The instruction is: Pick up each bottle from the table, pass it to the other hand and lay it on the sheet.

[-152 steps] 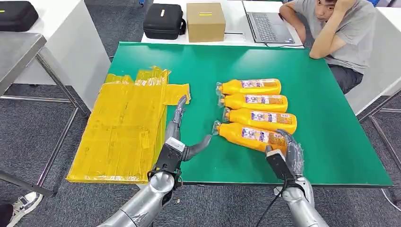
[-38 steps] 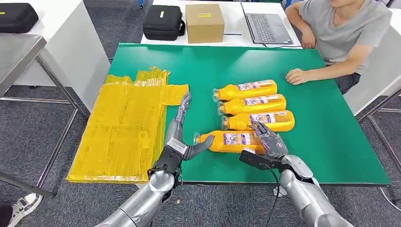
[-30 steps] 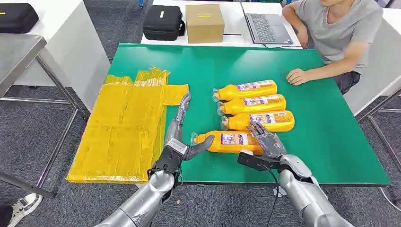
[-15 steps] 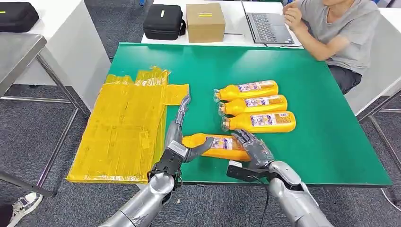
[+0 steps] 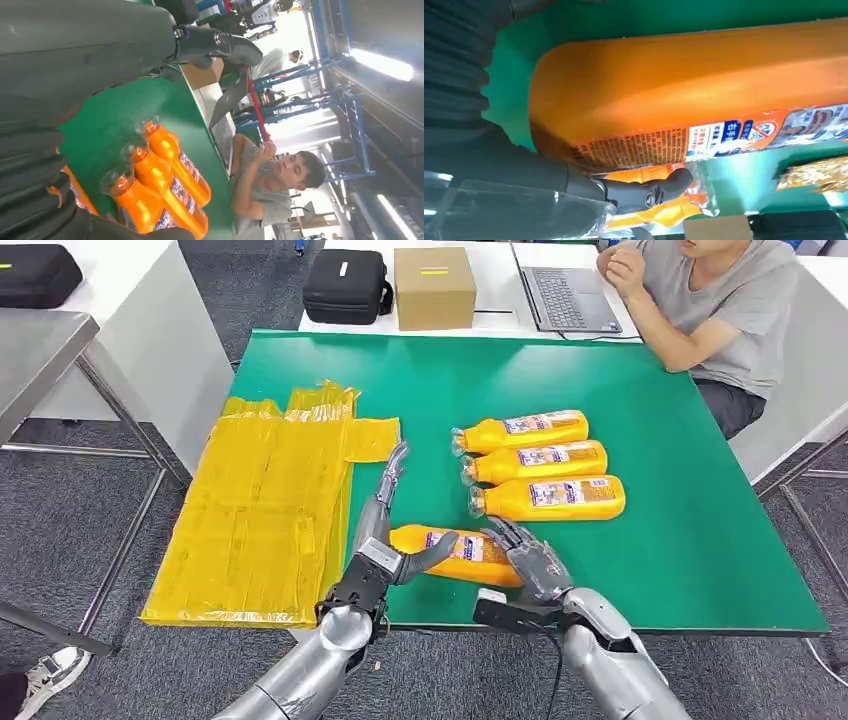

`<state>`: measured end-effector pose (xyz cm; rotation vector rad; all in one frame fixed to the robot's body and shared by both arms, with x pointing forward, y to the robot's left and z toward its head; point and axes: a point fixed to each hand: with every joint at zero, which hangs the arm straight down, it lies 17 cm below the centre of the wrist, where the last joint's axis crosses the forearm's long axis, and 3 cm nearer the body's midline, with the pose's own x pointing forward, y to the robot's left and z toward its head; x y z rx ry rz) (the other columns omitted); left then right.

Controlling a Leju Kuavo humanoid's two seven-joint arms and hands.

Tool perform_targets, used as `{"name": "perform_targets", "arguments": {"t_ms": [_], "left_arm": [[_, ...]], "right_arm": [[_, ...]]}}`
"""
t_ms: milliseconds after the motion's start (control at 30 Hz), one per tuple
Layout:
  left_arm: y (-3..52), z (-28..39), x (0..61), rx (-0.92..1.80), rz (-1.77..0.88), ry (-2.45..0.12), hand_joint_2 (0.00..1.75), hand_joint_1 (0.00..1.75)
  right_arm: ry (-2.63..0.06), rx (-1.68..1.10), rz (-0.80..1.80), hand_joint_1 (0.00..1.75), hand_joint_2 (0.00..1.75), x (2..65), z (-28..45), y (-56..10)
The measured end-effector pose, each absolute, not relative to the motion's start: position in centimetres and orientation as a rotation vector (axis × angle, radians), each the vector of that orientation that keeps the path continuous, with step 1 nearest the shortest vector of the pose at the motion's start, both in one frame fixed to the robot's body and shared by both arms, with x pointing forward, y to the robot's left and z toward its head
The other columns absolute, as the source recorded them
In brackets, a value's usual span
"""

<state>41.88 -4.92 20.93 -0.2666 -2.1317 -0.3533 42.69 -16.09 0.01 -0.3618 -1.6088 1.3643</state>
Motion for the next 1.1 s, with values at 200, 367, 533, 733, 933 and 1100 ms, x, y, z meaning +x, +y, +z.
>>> {"name": "perform_targets", "arguments": {"t_ms": [200, 367, 533, 733, 933, 1100], "left_arm": [[-5.1, 21.0, 41.9, -0.272, -0.348, -2.129, 1.75, 0.0], [-5.1, 21.1, 42.1, -0.272, -0.342, -2.126, 1.75, 0.0], [-5.0, 21.1, 42.1, -0.266, -0.339, -2.128, 1.75, 0.0], [-5.1, 21.3, 42.1, -0.268, -0.338, -2.13, 1.75, 0.0], [-5.3, 21.5, 42.1, -0.276, -0.337, -2.131, 1.75, 0.0], [-5.5, 21.5, 42.0, -0.279, -0.335, -2.131, 1.75, 0.0]], "right_arm": [[-1.588, -0.322, 1.311, 1.75, 1.75, 42.6, -0.2, -15.9], [-1.571, -0.331, 1.318, 1.75, 1.75, 42.8, -0.4, -16.4], [-1.573, -0.374, 1.279, 1.75, 1.75, 43.4, -0.3, -17.3], [-1.551, -0.388, 1.192, 1.75, 1.75, 43.9, -0.4, -18.4], [-1.512, -0.42, 1.13, 1.75, 1.75, 44.6, -0.7, -20.2], [-1.504, -0.43, 1.109, 1.75, 1.75, 44.8, -0.7, -20.9]]}}
